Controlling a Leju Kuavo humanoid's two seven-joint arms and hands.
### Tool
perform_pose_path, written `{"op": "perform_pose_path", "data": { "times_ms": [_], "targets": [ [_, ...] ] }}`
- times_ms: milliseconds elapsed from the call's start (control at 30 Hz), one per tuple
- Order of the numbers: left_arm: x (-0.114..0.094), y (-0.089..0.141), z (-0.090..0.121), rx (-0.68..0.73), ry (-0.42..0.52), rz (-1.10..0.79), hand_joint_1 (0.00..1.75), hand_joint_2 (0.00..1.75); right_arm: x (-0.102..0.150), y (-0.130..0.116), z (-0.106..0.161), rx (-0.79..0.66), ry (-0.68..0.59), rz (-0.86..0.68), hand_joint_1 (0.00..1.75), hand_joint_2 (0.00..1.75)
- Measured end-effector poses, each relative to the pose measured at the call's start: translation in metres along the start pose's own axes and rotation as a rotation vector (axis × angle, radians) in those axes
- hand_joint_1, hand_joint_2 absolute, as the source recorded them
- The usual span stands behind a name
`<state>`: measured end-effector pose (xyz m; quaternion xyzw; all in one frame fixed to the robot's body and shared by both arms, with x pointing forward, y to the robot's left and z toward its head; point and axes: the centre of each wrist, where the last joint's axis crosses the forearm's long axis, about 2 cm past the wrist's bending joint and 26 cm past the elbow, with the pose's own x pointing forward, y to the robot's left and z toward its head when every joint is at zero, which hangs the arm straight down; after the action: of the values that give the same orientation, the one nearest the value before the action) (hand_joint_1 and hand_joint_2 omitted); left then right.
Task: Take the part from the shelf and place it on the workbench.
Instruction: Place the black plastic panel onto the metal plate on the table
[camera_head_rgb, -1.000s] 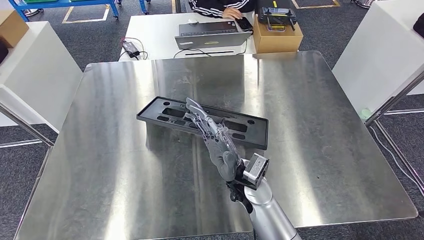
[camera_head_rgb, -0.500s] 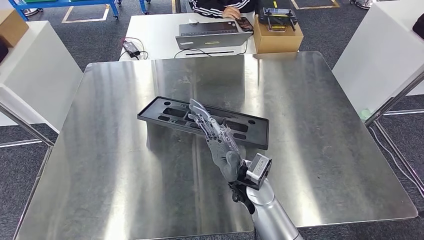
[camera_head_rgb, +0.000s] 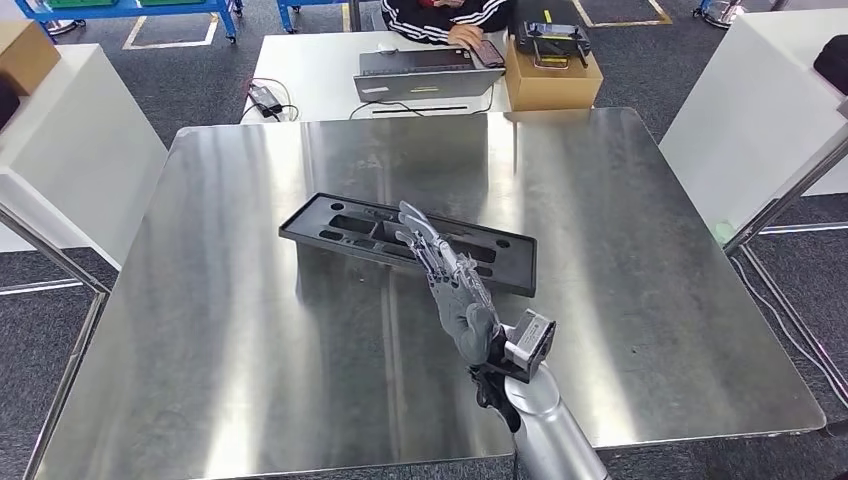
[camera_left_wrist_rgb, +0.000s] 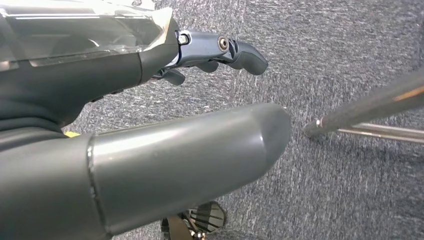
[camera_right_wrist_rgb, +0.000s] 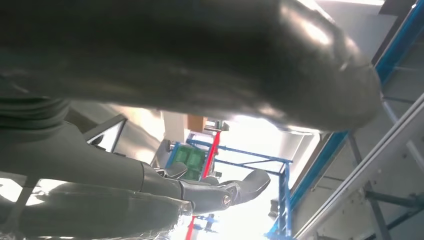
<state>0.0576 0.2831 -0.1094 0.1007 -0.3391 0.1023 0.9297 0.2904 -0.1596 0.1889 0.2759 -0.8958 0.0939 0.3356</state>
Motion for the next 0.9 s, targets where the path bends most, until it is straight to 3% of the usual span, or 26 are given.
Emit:
{"op": "perform_pose_path", "data": {
  "times_ms": [900],
  "targets": [
    [0.003,-0.002,-0.002,-0.014,-0.006,0.018,0.00,0.00,0.002,-0.009,0.016,-0.051,0.027,0.043,0.00,0.00]
  ]
}}
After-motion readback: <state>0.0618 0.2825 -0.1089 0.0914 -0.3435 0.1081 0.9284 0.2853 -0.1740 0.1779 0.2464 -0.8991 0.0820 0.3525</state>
